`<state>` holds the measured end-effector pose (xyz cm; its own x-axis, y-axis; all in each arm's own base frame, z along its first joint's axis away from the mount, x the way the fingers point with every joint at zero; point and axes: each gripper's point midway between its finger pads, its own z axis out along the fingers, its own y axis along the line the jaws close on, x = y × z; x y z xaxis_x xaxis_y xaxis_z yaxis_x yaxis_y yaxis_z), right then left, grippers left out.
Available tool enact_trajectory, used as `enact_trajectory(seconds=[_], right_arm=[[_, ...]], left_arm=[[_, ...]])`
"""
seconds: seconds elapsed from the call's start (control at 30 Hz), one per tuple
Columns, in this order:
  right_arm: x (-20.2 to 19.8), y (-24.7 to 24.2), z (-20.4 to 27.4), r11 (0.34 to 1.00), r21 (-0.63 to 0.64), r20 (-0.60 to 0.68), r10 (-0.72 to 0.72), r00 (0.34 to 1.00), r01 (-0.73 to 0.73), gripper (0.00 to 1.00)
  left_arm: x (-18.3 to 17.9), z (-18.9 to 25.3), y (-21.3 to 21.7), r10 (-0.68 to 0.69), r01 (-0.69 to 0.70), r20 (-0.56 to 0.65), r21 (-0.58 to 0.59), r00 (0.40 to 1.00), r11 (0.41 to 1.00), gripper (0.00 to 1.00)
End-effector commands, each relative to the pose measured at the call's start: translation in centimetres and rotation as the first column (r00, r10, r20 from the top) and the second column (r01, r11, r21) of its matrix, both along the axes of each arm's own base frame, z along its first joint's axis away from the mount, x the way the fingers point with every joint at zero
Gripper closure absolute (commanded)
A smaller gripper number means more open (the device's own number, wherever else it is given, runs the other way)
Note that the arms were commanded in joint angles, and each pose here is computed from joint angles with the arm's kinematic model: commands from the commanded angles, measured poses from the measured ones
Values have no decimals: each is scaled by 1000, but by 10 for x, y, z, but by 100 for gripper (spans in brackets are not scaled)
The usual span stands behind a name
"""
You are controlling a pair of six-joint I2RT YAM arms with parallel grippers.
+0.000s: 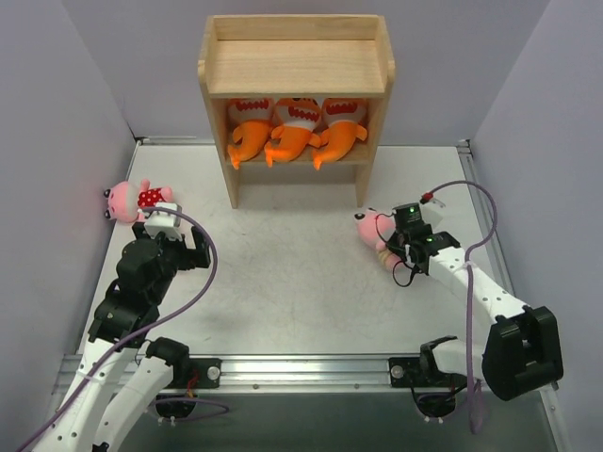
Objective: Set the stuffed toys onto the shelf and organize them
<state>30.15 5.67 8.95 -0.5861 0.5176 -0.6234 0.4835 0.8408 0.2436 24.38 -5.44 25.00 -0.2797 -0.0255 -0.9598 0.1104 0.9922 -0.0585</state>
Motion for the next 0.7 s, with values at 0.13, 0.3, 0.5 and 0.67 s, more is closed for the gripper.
enact_trajectory(seconds=[0.13, 0.3, 0.5, 0.67], right_arm=[[-19, 69, -14, 996, 83, 61, -31, 998, 26, 91], [-10, 98, -11, 983, 177, 139, -78, 987, 52, 89], [1, 124, -9, 984, 180, 153, -37, 988, 9, 65], [1, 142, -2, 983, 177, 162, 24, 987, -53, 63]], left_arm=[[2, 10, -3, -11, 11, 34, -8, 999, 1000, 3], [3, 8, -2, -5, 5, 28, -3, 1000, 1000, 3], [3, 8, -1, -2, 2, 26, -3, 1000, 1000, 4], [3, 7, -2, -7, 7, 25, -2, 1000, 1000, 3]])
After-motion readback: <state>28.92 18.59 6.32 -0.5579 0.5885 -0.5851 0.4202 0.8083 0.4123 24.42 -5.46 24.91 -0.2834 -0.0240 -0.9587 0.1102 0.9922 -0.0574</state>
